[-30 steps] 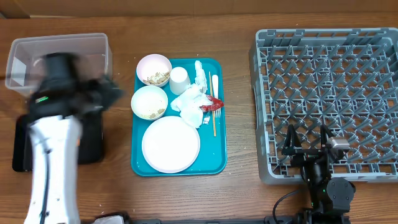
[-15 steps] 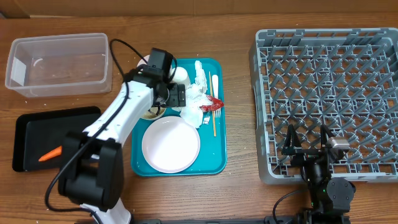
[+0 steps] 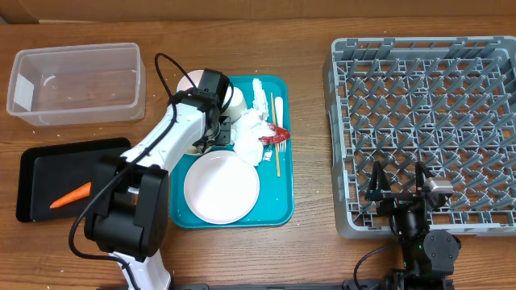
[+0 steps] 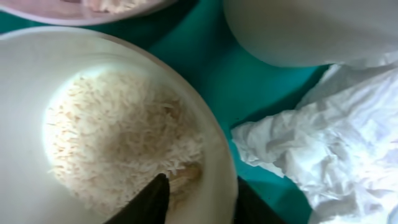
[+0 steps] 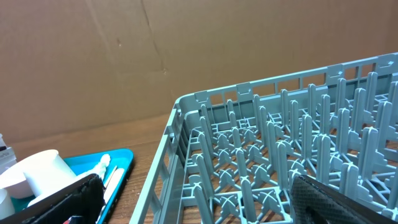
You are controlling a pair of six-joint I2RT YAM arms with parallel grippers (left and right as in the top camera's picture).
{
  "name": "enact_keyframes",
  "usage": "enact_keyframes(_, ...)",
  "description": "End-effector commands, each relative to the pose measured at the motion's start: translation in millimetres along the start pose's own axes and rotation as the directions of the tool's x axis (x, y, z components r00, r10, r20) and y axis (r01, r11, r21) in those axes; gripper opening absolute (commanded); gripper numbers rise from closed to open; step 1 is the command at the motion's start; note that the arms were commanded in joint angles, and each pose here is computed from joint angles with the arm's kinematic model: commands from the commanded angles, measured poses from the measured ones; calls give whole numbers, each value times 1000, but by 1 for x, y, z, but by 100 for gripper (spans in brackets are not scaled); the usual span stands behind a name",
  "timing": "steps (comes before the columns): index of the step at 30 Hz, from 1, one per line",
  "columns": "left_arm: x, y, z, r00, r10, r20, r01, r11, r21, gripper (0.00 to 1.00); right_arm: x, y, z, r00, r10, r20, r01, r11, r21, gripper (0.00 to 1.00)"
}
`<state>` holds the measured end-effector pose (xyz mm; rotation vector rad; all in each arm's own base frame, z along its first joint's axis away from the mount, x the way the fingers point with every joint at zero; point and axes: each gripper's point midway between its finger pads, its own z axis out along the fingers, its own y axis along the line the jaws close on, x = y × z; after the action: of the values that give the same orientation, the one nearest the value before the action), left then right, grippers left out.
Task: Sort waste into correct bins and load items into the dishwasher rack
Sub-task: 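Move the left gripper to the white rice bowl and grasp its rim, then carry the rice bowl over the black tray and tip out the rice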
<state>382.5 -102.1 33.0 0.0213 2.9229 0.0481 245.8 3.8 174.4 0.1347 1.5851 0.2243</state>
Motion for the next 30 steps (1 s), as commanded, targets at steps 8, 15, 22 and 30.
enact_keyframes(8, -3, 12, -6, 999, 41, 3, -41, 997, -71, 4, 2, -1, 0, 1000, -4, 4, 4, 1000, 4, 100)
enact_keyframes(15, -33, -6, -93, 998, 20, 54, -23, 998, 50, 4, 2, -1, 0, 1000, -4, 4, 4, 1000, 4, 100)
enact_keyframes(22, -14, 49, -200, 967, -231, 108, 212, 963, 165, 4, 2, -1, 0, 1000, -4, 4, 4, 1000, 4, 100)
enact_keyframes(30, 7, 134, -236, 879, -470, 84, 403, 824, 399, 4, 2, -1, 0, 1000, -4, 4, 4, 1000, 4, 100)
